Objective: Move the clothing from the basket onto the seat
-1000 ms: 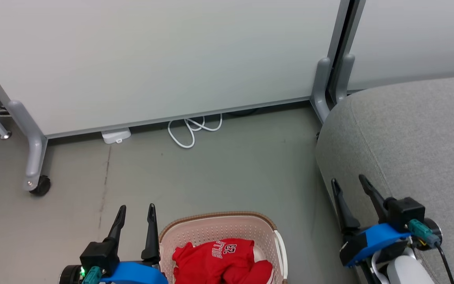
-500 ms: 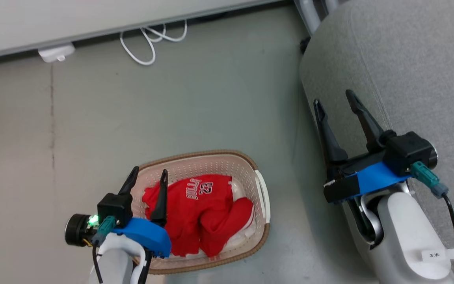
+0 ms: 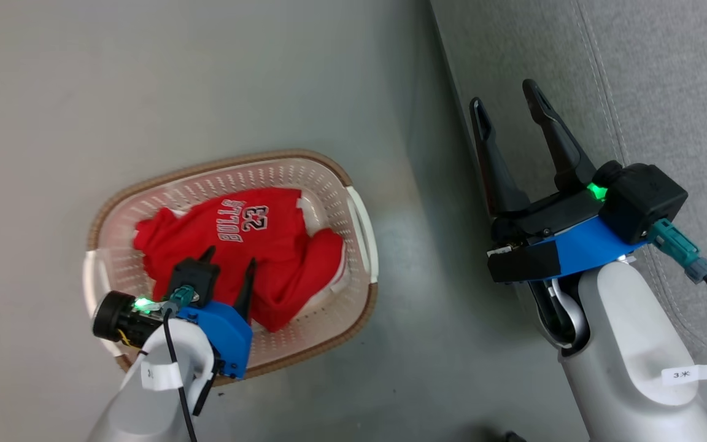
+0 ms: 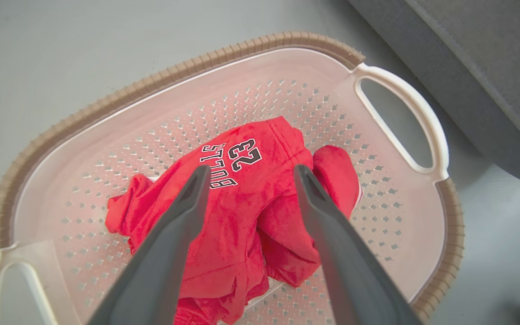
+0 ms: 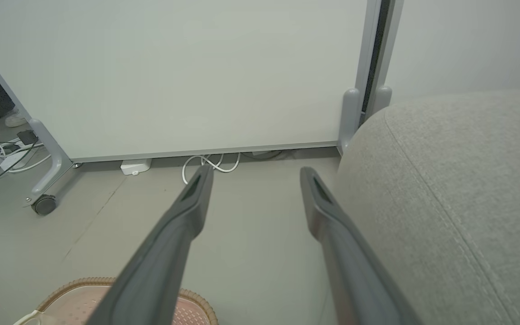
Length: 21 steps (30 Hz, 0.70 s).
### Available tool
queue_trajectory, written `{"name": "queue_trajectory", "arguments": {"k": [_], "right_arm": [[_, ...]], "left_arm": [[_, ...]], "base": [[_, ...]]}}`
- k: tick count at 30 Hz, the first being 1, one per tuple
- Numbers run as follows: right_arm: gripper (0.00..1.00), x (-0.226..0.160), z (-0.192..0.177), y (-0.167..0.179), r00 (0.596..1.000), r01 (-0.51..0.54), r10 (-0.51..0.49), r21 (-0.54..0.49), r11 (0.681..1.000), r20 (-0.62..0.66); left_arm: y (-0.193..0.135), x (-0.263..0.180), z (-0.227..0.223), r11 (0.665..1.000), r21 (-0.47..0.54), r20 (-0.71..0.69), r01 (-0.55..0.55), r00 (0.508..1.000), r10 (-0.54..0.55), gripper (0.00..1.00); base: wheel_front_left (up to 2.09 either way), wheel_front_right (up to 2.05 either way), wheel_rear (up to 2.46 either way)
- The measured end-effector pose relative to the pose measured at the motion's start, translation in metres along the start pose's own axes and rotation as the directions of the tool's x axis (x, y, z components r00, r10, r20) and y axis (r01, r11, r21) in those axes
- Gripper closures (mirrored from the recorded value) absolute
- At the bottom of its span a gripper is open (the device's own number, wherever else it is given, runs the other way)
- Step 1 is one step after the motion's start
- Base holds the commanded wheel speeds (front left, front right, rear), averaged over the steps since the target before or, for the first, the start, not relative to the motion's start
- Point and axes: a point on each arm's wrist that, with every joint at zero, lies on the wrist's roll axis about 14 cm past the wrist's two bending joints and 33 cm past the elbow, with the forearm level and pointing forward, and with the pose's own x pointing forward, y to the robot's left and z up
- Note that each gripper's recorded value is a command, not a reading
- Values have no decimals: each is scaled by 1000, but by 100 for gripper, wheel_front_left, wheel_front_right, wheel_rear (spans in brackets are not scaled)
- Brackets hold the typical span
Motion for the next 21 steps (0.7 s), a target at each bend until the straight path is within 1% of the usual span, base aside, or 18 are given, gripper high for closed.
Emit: {"name": "queue_trajectory", "arguments": {"k": [5, 9, 14, 21], "right_arm": [[0, -2, -23, -17, 998, 41, -41, 5, 999, -53], [0, -4, -29, -29, 996, 72, -71, 11, 997, -61], [0, -6, -39, -37, 993, 95, -93, 33, 995, -77], [0, -8, -53, -40, 989, 104, -98, 49, 993, -111]], "left_arm": [[-5, 20, -37, 998, 22, -128, 57, 990, -53, 0], [-7, 35, -52, 996, 16, -173, 85, 982, -81, 0], [5, 49, -71, 995, 30, -233, 92, 969, -83, 0], [16, 65, -86, 996, 40, -282, 77, 957, -62, 0]], "base": [[0, 0, 0], [0, 0, 0], [0, 0, 0], [0, 0, 0]]}}
